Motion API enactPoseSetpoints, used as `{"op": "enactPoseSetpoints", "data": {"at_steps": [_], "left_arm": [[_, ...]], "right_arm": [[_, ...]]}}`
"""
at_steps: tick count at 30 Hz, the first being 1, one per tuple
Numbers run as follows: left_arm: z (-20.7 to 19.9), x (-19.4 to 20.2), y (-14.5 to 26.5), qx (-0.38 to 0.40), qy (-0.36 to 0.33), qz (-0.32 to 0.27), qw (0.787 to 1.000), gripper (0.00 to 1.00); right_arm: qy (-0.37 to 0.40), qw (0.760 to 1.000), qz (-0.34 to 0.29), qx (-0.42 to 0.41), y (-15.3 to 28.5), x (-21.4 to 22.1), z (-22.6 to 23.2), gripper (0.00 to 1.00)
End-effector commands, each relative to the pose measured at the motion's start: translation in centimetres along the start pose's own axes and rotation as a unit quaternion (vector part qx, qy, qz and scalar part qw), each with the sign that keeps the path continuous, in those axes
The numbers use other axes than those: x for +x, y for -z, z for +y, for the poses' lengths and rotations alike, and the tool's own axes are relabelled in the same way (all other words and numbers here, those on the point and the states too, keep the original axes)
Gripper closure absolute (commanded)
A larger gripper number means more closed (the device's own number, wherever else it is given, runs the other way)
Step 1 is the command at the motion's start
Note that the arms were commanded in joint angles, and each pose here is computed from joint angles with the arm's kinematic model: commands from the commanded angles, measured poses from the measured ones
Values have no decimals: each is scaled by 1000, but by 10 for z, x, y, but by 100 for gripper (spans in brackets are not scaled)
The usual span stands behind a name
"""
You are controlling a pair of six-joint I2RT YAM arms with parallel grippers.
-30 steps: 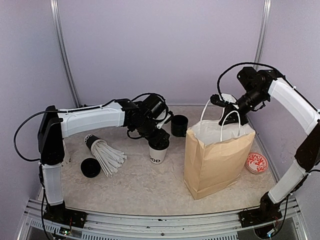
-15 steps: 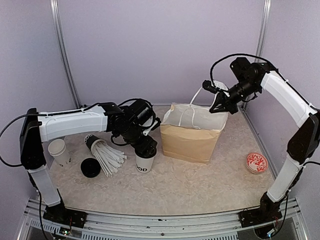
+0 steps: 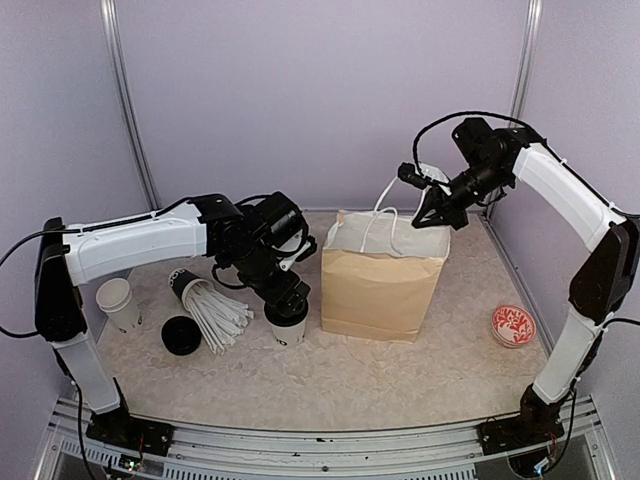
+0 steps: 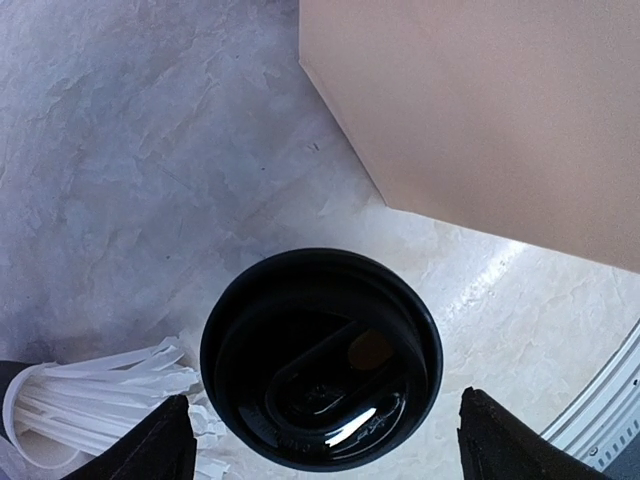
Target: Pack the takeout coffee
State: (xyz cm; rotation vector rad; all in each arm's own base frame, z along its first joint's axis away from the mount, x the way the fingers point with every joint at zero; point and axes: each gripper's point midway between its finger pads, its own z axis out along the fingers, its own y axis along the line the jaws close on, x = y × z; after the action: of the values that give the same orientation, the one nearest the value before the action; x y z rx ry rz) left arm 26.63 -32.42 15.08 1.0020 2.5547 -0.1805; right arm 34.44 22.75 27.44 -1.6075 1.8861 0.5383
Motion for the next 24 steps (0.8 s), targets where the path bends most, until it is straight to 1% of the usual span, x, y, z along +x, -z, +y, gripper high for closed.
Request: {"op": "enactPoseSetpoints", "data": {"at_steps": [1, 6, 16, 19, 24], "left_arm": [[-1, 2, 12, -7, 9, 17, 1000, 12], [-8, 2, 8, 5, 10, 29, 1000, 14], [-1, 3, -15, -11, 16, 54, 998, 15], [-2, 2, -20, -3, 15, 58, 998, 19], [-2, 4, -25, 4, 18, 67, 998, 29]], "right_arm": [[5, 1000, -9, 10, 3, -8, -1, 100], [6, 1000, -9, 9, 0, -5, 0, 100], [9, 1000, -7, 8, -1, -3, 2, 100], [10, 1000, -6, 9, -1, -2, 2, 100], [9, 1000, -3, 9, -3, 1, 2, 100]]}}
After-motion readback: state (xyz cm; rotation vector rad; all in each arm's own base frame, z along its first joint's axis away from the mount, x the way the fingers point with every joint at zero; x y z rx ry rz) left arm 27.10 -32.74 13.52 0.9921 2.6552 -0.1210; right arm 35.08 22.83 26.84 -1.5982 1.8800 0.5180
